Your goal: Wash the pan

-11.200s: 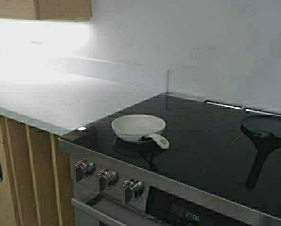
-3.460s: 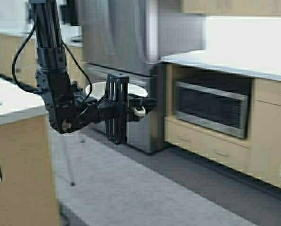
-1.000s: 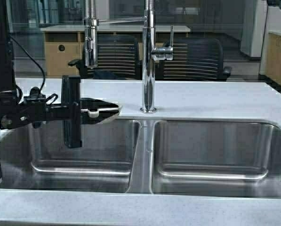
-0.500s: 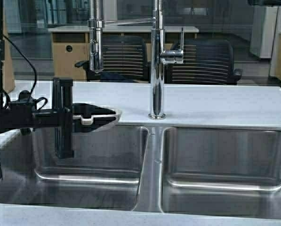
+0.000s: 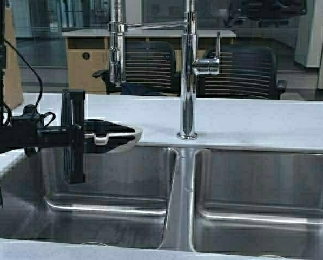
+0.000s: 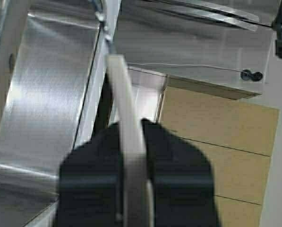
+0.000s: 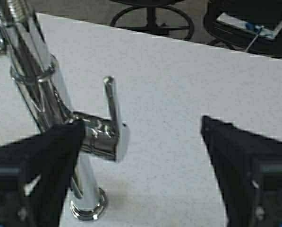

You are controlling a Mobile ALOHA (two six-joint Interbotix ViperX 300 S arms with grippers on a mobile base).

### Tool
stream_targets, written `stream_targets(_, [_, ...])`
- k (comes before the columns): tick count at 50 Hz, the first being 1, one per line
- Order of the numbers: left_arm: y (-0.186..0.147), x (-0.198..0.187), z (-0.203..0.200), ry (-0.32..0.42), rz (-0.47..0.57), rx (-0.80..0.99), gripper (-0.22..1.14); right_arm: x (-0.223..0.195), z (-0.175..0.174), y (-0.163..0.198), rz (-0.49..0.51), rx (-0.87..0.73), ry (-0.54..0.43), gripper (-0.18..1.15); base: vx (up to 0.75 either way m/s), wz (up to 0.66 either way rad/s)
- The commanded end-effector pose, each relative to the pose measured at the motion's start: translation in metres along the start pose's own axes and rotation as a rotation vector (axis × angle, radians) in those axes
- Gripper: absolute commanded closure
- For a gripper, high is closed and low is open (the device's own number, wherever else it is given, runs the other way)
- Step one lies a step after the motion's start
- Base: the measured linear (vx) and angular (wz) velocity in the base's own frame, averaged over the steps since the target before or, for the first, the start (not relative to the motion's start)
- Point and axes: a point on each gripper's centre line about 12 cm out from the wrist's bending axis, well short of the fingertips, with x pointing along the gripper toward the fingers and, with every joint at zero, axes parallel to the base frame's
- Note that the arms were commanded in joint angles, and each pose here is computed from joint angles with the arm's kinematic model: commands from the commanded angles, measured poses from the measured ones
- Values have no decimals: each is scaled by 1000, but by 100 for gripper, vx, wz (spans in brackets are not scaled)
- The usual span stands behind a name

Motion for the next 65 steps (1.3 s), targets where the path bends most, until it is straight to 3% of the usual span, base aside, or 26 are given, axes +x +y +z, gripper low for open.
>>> stream_targets(1, [-12, 2, 0, 7, -45, 50, 89, 23, 19, 3, 11, 25, -48, -7, 0, 0])
stream_targets(29, [-12, 2, 0, 6, -48, 51, 89, 80, 6, -10, -24, 61, 40, -7, 0, 0])
stream_targets(46, [-12, 3, 1, 7, -51, 53, 89, 70, 2, -80, -175, 163, 89, -7, 0, 0])
stream_targets(54, [-12, 3, 1, 7, -51, 54, 89, 64, 9, -84, -184, 162, 76, -7, 0, 0])
stream_targets(65, [-12, 3, 1, 13, -56, 55, 89, 37, 45, -81, -183, 158, -8, -7, 0, 0])
